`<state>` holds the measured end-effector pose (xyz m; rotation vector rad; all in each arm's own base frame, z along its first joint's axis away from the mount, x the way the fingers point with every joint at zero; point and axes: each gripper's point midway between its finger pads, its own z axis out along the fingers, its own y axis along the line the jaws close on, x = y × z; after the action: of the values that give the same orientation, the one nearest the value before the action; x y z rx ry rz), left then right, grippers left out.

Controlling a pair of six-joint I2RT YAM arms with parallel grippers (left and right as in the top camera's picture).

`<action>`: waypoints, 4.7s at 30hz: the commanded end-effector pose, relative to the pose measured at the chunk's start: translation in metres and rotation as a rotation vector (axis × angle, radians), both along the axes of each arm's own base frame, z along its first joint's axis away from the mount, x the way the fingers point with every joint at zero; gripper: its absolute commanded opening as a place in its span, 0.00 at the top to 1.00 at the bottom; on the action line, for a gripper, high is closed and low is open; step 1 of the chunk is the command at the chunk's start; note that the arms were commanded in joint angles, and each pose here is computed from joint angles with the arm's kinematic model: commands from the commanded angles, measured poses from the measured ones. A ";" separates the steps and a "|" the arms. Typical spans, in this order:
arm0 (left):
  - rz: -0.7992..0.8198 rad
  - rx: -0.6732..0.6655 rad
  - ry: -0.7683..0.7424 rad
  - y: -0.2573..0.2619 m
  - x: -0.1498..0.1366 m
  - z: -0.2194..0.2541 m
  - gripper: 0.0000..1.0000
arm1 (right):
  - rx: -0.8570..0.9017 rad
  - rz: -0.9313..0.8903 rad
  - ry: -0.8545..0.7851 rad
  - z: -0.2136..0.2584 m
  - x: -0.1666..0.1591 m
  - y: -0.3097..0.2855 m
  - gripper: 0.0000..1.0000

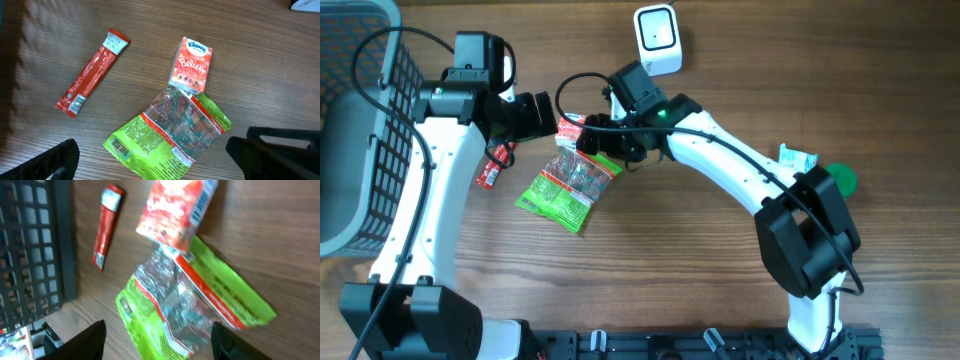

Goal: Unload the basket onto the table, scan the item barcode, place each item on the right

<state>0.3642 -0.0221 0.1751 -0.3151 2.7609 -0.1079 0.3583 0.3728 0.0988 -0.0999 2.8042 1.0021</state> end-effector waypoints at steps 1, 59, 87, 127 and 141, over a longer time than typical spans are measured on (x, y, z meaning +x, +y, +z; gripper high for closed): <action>0.003 0.004 -0.002 0.001 0.001 0.000 0.00 | 0.012 -0.076 -0.008 0.007 0.010 0.001 0.37; 0.004 0.004 -0.002 0.001 0.001 0.000 0.00 | 0.132 -0.374 0.119 -0.087 0.048 0.047 0.69; 0.003 0.004 -0.002 0.001 0.001 0.000 0.00 | 0.044 -0.266 -0.106 0.009 0.053 0.003 0.31; 0.004 0.004 -0.002 0.001 0.001 0.000 0.00 | 0.172 -0.455 0.139 -0.094 0.058 0.048 0.60; 0.003 0.004 -0.002 0.001 0.001 0.000 0.00 | 0.138 -0.442 0.109 -0.109 0.059 0.045 0.94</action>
<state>0.3643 -0.0221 0.1752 -0.3150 2.7605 -0.1080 0.4184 0.4258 0.0112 0.5970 2.6262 1.1773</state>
